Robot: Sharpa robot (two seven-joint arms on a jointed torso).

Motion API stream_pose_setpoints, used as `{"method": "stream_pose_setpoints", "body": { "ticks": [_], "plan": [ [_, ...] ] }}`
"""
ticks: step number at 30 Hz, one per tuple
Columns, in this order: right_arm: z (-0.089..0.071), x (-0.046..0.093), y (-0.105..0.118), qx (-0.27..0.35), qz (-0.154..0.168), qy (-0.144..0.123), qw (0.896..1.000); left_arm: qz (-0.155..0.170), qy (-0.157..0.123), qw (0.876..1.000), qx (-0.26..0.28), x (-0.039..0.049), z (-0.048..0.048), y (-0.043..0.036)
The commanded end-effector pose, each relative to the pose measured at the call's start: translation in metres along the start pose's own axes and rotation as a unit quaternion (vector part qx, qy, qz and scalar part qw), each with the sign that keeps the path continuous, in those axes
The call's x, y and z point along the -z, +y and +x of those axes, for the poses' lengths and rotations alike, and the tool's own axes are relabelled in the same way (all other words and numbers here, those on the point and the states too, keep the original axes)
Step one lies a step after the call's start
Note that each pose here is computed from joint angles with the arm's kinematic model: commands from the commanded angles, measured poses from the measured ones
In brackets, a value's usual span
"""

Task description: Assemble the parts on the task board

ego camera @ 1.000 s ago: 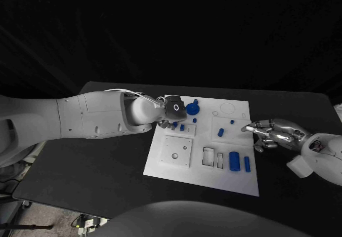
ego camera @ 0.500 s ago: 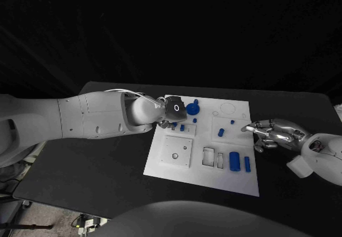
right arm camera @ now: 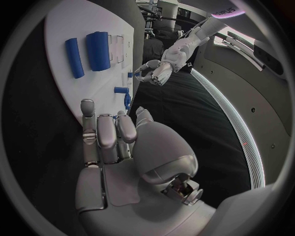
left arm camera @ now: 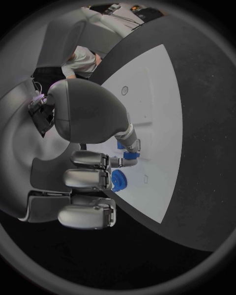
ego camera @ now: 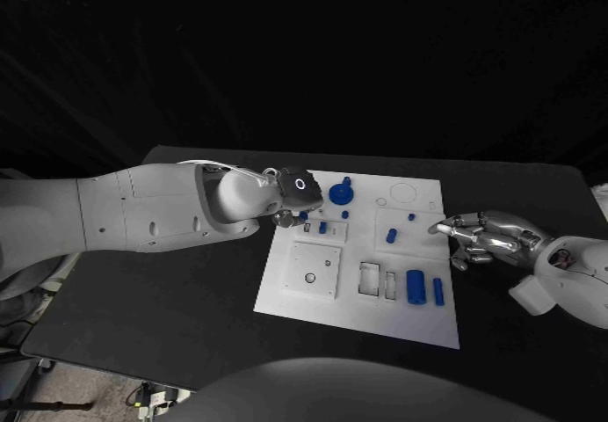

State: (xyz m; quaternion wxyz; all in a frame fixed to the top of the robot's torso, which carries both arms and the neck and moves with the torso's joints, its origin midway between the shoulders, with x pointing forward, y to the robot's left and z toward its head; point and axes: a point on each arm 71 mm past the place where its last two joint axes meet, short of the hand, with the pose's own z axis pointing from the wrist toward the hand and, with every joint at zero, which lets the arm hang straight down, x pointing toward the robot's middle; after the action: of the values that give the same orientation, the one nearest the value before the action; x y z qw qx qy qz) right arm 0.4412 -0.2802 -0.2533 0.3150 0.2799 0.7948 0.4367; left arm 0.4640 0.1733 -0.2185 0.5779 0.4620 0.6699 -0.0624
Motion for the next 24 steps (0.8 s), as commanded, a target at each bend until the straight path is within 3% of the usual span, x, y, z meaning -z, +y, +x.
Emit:
{"method": "stream_pose_setpoints", "body": {
  "ticks": [1, 4, 5, 9, 13, 17, 24],
  "plan": [
    [0.002, -0.001, 0.000, -0.001, 0.000, 0.008, 1.000, -0.089, 0.023, 0.986, 0.140, 0.0037, -0.0008, 0.0110],
    [0.003, -0.001, 0.001, -0.001, 0.000, 0.008, 1.000, -0.120, 0.042, 0.970, 0.206, 0.0066, -0.0001, 0.0129],
    [0.004, -0.002, 0.001, -0.001, 0.000, 0.009, 1.000, -0.140, 0.056, 0.957, 0.249, 0.0083, 0.0008, 0.0132],
    [0.005, -0.002, 0.002, -0.001, 0.000, 0.009, 1.000, -0.178, 0.095, 0.919, 0.339, 0.0106, 0.0046, 0.0113],
    [0.005, -0.002, 0.002, -0.001, -0.001, 0.009, 1.000, -0.206, 0.135, 0.886, 0.393, 0.0105, 0.0080, 0.0072],
    [0.006, -0.002, 0.002, -0.001, -0.001, 0.008, 1.000, -0.226, 0.164, 0.870, 0.407, 0.0087, 0.0089, 0.0033],
    [0.006, -0.001, 0.002, -0.001, -0.002, 0.008, 1.000, -0.250, 0.204, 0.858, 0.399, 0.0058, 0.0095, -0.0016]
  ]
}}
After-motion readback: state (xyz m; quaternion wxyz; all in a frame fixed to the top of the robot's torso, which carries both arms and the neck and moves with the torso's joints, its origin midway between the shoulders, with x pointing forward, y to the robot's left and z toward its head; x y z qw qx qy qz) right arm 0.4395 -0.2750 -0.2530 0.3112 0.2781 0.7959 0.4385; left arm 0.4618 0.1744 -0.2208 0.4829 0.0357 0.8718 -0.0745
